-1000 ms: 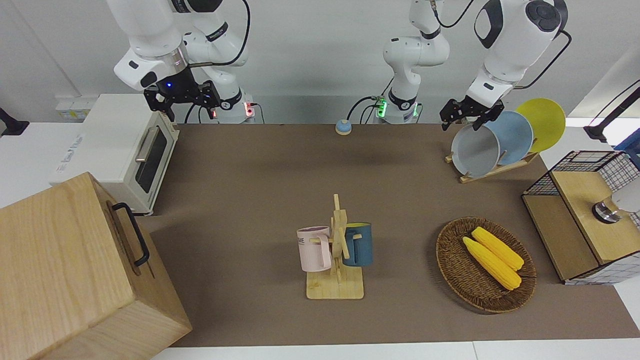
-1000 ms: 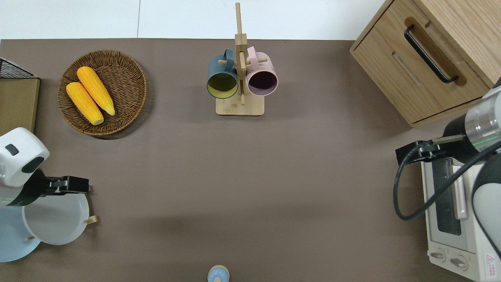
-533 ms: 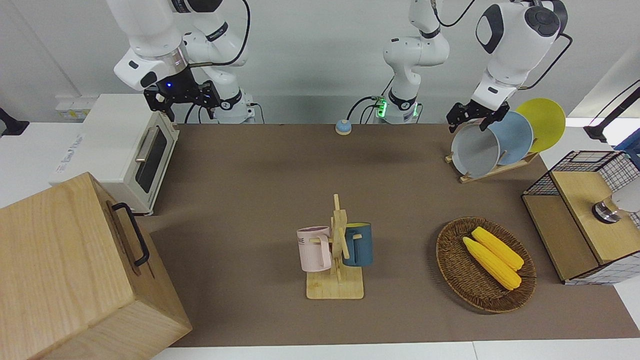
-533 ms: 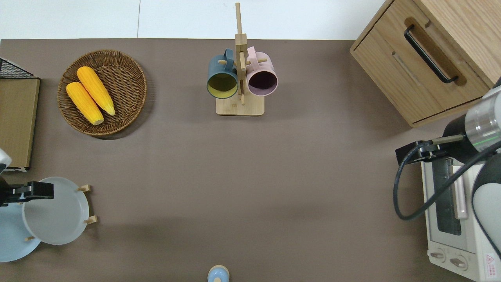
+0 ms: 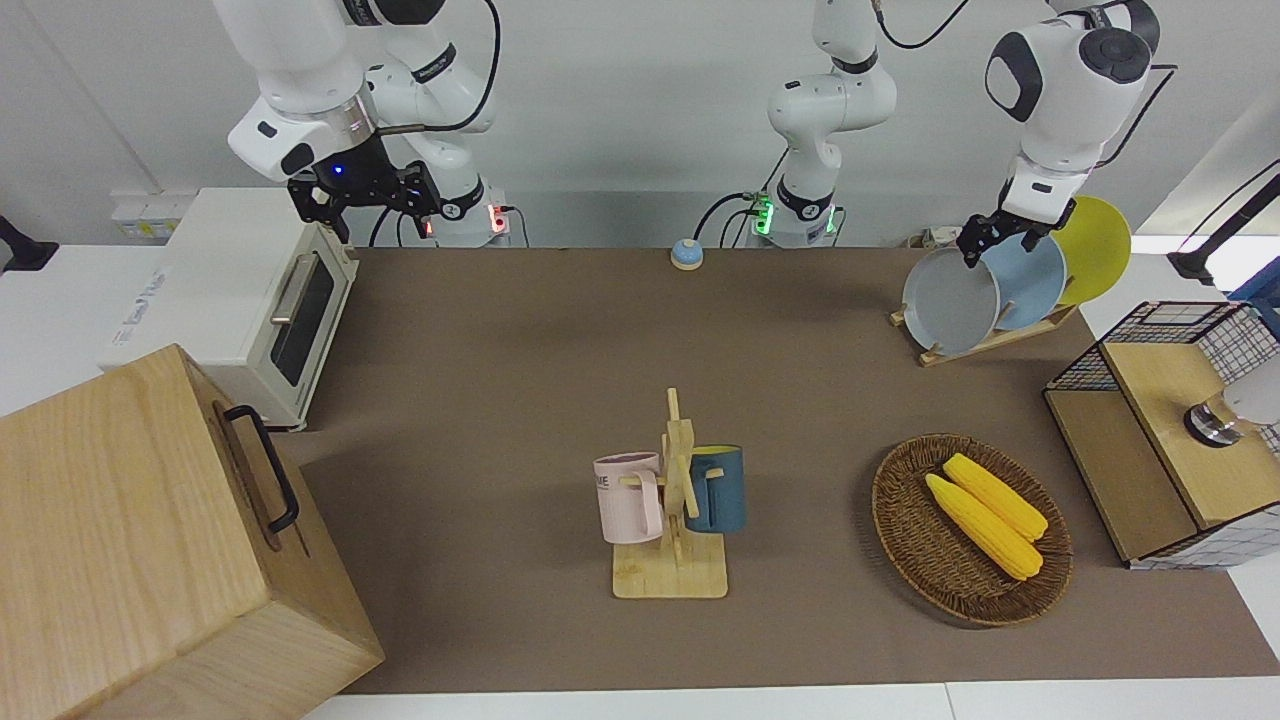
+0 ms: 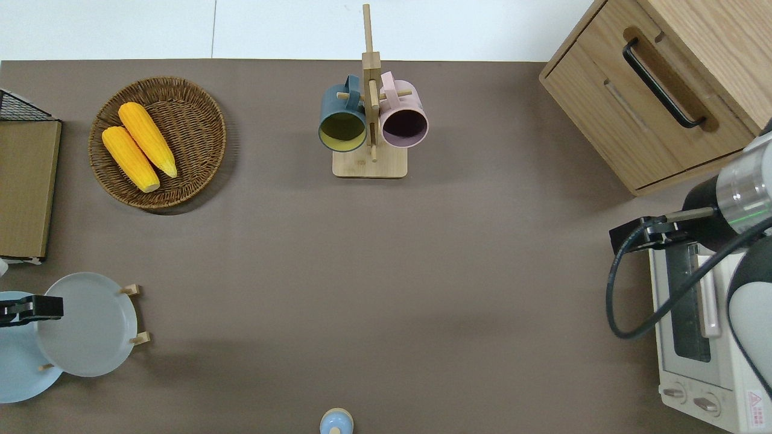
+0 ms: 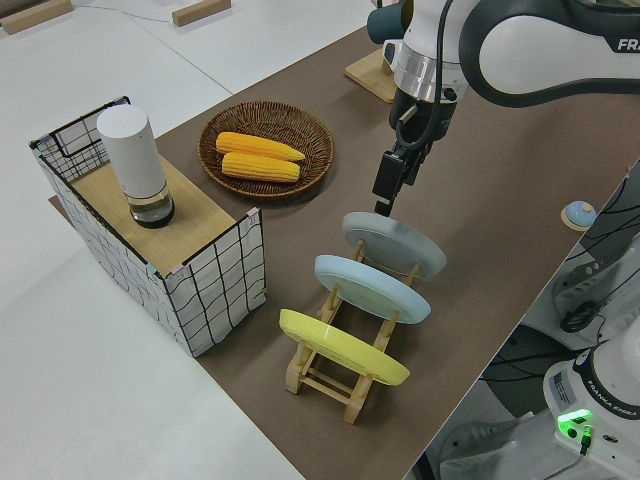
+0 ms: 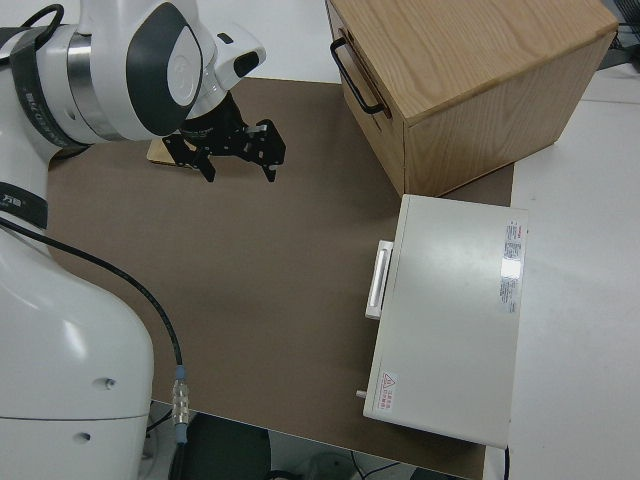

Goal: Pick gray plate from low plate rack and place it on table with left arm
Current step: 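Close the left gripper on the rim of the top gray plate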

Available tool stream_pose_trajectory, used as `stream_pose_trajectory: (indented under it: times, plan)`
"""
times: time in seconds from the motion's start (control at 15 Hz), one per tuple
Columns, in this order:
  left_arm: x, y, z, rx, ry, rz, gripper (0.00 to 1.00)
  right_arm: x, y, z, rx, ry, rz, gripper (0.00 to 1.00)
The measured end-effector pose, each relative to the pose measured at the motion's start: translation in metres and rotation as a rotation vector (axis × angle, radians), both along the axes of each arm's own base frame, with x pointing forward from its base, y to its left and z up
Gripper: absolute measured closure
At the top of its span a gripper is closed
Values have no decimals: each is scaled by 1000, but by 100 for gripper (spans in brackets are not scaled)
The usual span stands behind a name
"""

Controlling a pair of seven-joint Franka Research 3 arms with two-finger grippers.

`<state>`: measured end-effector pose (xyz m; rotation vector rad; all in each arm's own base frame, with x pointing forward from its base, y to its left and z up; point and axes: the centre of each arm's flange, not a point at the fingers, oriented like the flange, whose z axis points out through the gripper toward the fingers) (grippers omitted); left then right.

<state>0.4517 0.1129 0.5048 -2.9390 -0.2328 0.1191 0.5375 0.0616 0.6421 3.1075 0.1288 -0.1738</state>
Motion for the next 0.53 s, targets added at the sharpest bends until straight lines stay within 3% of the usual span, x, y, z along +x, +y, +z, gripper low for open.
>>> stream_pose_trajectory:
  times: [0.33,0.53]
  plan:
    - [-10,7,-41,-2,5,32,1,0,0,0,0,0,0,1]
    - [-16,10,-59,37,20,17,2,0,0,0,0,0,0,1]
